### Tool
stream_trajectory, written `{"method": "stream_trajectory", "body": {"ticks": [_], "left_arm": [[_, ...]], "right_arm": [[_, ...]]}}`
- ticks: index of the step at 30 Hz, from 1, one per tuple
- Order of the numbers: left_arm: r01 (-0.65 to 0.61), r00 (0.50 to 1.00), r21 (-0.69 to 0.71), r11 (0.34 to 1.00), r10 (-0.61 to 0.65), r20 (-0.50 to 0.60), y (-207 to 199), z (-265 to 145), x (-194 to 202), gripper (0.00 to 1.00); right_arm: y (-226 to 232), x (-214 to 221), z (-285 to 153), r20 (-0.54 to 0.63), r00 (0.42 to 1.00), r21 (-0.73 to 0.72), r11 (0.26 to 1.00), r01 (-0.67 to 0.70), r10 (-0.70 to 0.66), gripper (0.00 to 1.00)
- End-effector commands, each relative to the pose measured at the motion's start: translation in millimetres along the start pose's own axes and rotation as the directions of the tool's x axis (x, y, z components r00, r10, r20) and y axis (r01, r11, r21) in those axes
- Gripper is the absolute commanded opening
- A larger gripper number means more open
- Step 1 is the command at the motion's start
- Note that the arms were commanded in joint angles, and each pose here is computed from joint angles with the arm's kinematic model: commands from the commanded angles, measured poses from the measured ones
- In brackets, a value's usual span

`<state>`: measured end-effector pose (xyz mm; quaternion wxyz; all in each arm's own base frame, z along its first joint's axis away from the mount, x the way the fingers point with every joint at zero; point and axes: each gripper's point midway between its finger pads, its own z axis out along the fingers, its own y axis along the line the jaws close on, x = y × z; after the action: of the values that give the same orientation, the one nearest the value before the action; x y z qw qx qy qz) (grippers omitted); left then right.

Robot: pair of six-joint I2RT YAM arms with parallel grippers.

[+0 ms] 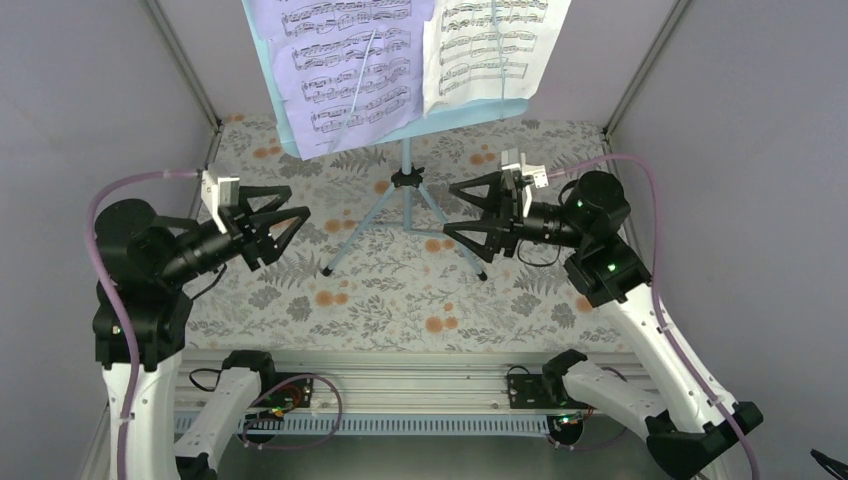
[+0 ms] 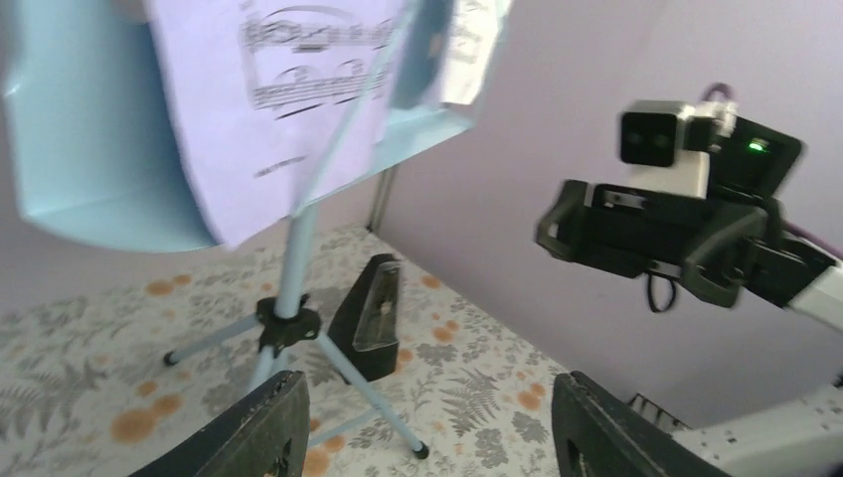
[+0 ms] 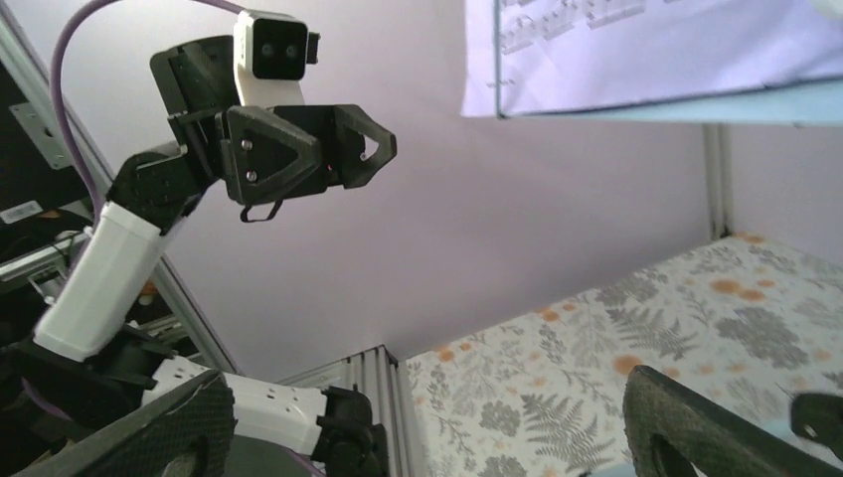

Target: Pack up the instrument practice props

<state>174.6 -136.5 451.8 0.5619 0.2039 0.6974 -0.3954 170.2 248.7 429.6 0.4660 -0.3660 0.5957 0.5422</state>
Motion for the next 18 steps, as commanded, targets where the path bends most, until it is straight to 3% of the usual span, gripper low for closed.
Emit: {"method": "stream_trajectory", "body": {"ticks": [1, 6, 11, 18], "left_arm": [[0.010, 0.999, 0.094, 0.996, -0.007, -0.031, -24.7, -6.8, 0.6, 0.59], [-0.004, 0.999, 0.059, 0.998, 0.001, 0.051, -36.0, -16.5, -32.7, 0.59], [0.137, 0.988, -0.116, 0.984, -0.127, 0.089, 1.2, -8.4, -59.1, 0.59], [0.189, 0.977, -0.067, 0.980, -0.182, 0.109, 11.2, 9.1, -75.9, 0.52]], "right_arm": [[16.1, -18.3, 9.8, 0.013, 1.000, -0.066, 0.998, 0.002, -0.001, 0.92], [25.6, -38.2, 21.9, 0.048, 0.999, -0.094, 0.995, 0.019, -0.014, 0.91], [14.0, -62.4, 38.6, 0.104, 0.994, -0.035, 0.999, -0.025, 0.029, 0.91], [6.3, -89.0, 54.6, 0.158, 0.986, -0.013, 0.998, -0.056, 0.057, 0.88]]}}
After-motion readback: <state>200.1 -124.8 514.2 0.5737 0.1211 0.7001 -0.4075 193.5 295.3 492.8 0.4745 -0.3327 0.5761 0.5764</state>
